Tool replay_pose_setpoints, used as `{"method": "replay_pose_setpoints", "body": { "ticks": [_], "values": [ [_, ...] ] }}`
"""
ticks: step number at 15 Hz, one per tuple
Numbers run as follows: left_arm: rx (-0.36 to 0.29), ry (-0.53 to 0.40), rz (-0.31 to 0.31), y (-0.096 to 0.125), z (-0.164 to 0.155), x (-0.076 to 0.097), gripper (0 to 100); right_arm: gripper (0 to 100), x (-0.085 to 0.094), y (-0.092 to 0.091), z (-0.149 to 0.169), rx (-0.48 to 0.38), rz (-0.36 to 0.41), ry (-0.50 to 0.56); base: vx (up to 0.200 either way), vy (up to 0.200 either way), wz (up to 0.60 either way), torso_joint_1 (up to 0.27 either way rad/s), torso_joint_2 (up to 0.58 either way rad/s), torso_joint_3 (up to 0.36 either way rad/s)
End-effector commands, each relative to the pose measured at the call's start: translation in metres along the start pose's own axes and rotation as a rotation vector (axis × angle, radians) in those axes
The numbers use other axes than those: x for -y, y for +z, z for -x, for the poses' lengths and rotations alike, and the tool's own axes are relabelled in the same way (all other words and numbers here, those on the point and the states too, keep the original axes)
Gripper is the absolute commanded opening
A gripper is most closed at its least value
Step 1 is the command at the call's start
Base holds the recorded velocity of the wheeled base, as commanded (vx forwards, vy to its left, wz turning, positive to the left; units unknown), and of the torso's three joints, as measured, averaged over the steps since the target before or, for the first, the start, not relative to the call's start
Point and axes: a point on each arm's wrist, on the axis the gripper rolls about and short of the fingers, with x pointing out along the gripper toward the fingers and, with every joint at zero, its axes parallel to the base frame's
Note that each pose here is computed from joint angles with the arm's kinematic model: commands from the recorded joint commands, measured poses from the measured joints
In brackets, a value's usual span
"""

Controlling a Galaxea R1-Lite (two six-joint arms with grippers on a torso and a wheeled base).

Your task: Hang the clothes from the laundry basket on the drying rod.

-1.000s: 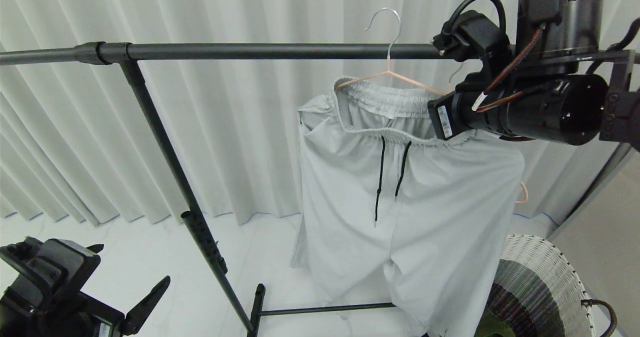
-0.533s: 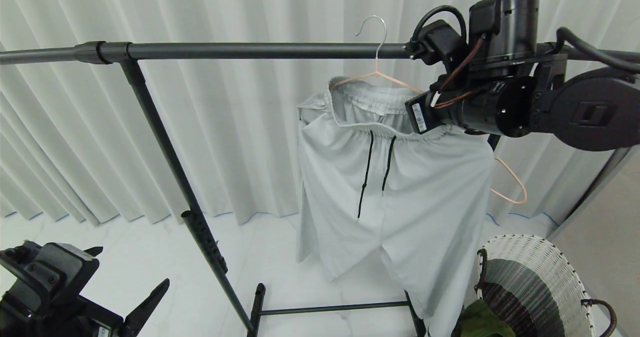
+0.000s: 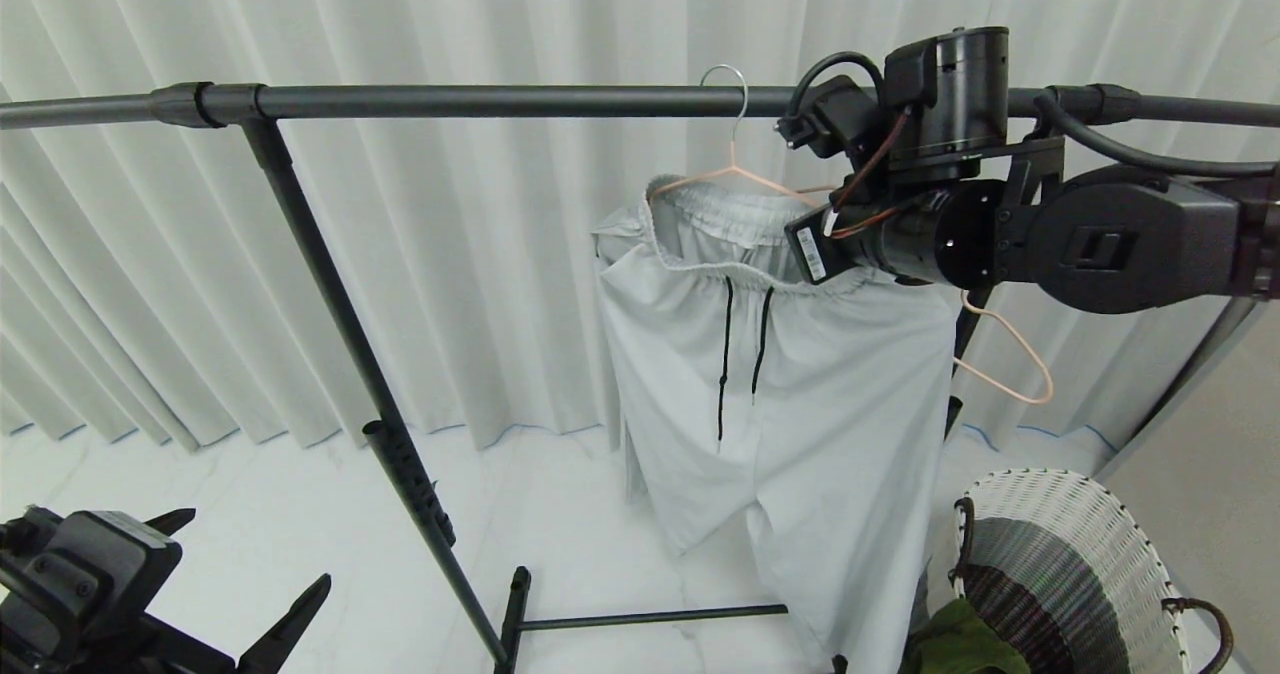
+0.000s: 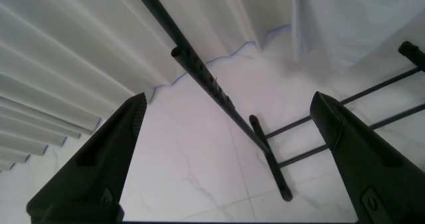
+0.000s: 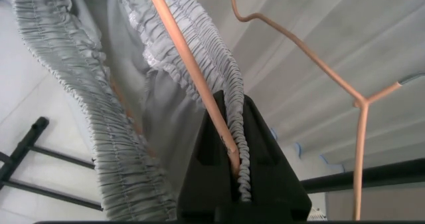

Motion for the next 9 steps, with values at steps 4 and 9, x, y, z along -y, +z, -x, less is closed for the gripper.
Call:
{"method": "replay_pose_setpoints", "body": {
  "ticks": [4,9],
  "values": [
    [0.009,0.005,0.005,0.002,0.0,-0.001,100,100,-0.008,0.001,0.003,0.002,-0.028,0.02,0.0,0.0,0.0,0.0,0.0,0.0],
    [0.01,0.01,0.01,0.003,0.0,-0.002,100,100,-0.011,0.013,0.024,0.046,-0.129,0.049,0.0,0.0,0.0,0.0,0.0,0.0]
  ]
}}
